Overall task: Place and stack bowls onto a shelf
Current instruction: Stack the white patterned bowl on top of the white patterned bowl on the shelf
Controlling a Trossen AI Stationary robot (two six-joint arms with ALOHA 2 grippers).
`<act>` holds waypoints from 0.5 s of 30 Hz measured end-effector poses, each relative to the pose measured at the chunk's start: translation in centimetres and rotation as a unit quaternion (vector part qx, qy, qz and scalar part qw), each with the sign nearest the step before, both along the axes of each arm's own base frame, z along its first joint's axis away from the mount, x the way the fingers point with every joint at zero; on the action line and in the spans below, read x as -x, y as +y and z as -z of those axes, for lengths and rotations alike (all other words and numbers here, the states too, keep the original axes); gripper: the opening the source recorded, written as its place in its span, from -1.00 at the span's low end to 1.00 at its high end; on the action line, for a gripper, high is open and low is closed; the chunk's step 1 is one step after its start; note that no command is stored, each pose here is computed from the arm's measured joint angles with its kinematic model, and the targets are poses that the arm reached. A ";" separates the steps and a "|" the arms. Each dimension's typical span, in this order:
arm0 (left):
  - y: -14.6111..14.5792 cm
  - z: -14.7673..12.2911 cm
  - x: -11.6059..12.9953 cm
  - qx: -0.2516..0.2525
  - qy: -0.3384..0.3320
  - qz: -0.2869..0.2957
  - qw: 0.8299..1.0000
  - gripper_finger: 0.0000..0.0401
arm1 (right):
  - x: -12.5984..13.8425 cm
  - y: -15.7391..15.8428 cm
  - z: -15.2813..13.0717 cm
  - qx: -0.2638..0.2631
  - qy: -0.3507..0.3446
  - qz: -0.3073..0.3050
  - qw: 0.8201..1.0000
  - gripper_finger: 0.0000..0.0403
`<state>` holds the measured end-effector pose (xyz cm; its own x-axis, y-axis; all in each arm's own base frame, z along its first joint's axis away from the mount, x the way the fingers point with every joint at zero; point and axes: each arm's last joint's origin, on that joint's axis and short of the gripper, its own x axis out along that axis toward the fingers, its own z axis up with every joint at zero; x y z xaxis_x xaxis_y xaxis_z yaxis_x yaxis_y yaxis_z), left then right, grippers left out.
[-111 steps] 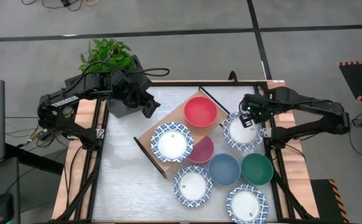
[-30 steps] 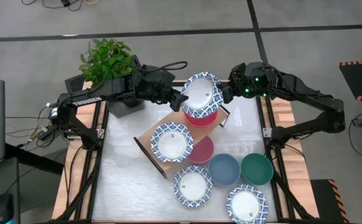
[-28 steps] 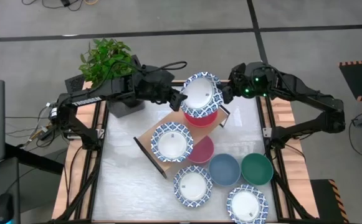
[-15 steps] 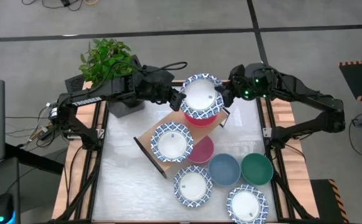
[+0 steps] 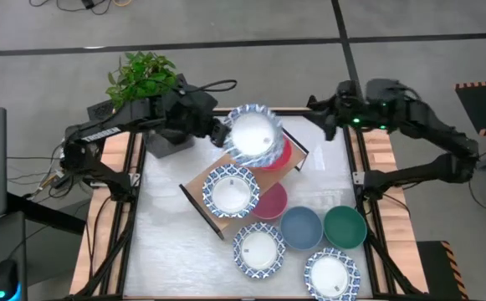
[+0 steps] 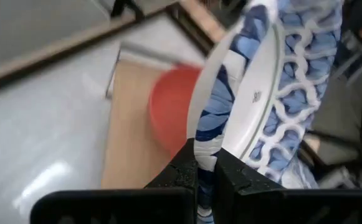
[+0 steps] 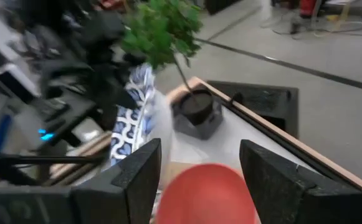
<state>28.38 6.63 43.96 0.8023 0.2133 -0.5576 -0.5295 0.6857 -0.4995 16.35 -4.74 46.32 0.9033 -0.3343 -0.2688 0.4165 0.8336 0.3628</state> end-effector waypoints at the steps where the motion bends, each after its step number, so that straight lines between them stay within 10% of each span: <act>1: -0.2 0.0 0.5 0.017 0.011 0.016 1.000 -0.99 | 0.6 0.2 -0.2 0.001 -0.007 -0.002 1.000 0.21; 6: -2.1 0.7 3.1 0.125 0.088 0.090 0.984 -0.99 | 2.9 0.8 -0.5 0.002 -0.011 -0.001 1.000 0.19; 15: -5.1 1.6 2.3 0.121 0.134 0.147 0.973 -0.99 | 4.0 0.9 -0.5 0.006 -0.007 0.018 1.000 0.19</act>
<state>26.09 1.52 42.36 0.6283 -0.1661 -0.7600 -0.4619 0.7065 -0.5363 12.36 -3.85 46.81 0.8940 -0.3701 -0.2527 0.4418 0.8225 0.3583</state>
